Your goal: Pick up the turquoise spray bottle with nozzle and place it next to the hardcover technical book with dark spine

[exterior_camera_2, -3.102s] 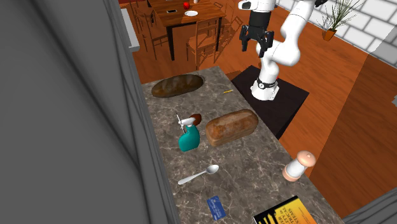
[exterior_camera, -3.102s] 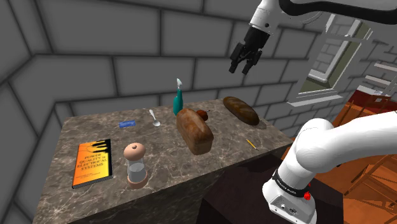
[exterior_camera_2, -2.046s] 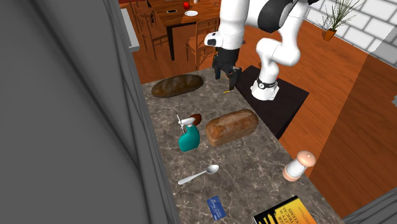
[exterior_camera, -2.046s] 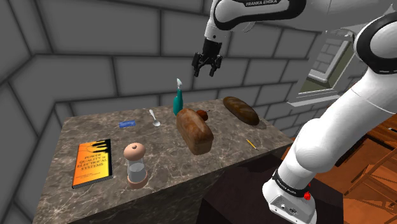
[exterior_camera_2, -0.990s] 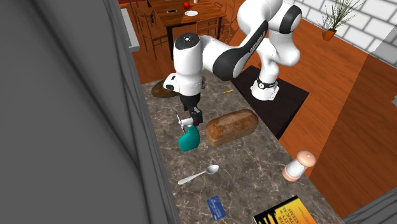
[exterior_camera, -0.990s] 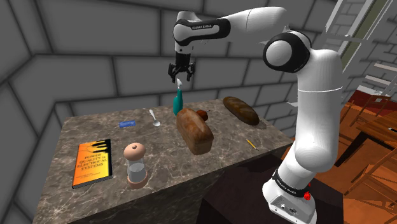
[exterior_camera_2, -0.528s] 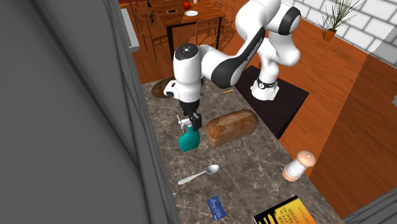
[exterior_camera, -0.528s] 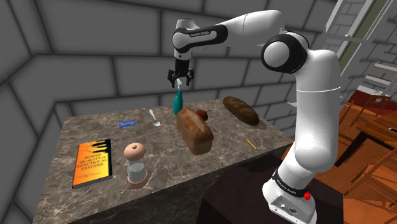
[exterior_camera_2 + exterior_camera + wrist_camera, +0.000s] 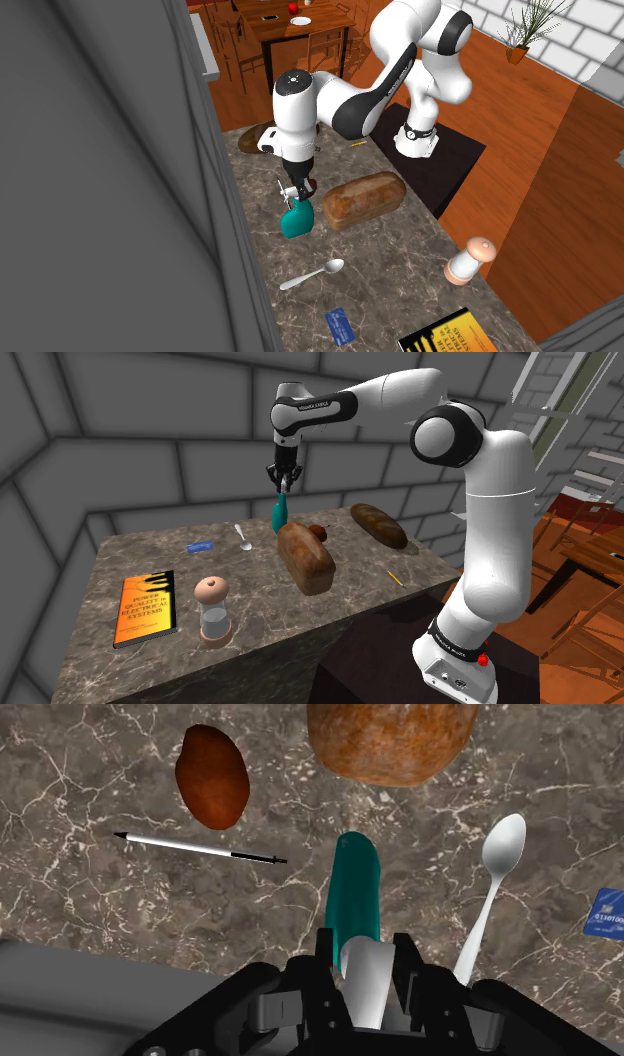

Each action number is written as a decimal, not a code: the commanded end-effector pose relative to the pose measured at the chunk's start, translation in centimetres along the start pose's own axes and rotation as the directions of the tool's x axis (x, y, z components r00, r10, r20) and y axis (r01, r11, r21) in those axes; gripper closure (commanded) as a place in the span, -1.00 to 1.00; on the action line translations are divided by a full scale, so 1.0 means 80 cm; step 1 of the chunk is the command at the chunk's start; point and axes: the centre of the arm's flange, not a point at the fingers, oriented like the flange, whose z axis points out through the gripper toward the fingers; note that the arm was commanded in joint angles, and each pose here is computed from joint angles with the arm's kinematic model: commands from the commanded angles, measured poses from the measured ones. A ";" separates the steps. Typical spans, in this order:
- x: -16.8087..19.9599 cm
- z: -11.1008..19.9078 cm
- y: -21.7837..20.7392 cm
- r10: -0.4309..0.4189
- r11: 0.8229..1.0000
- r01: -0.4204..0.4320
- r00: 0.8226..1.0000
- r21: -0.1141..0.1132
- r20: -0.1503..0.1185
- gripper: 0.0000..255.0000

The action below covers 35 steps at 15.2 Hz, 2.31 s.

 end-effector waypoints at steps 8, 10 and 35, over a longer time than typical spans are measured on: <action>0.000 0.000 0.000 0.000 1.000 0.000 1.000 0.000 0.000 1.00; 0.000 -0.013 0.000 0.000 1.000 0.000 1.000 0.000 0.000 1.00; -0.111 -0.110 -0.123 0.000 1.000 0.000 1.000 0.000 0.000 1.00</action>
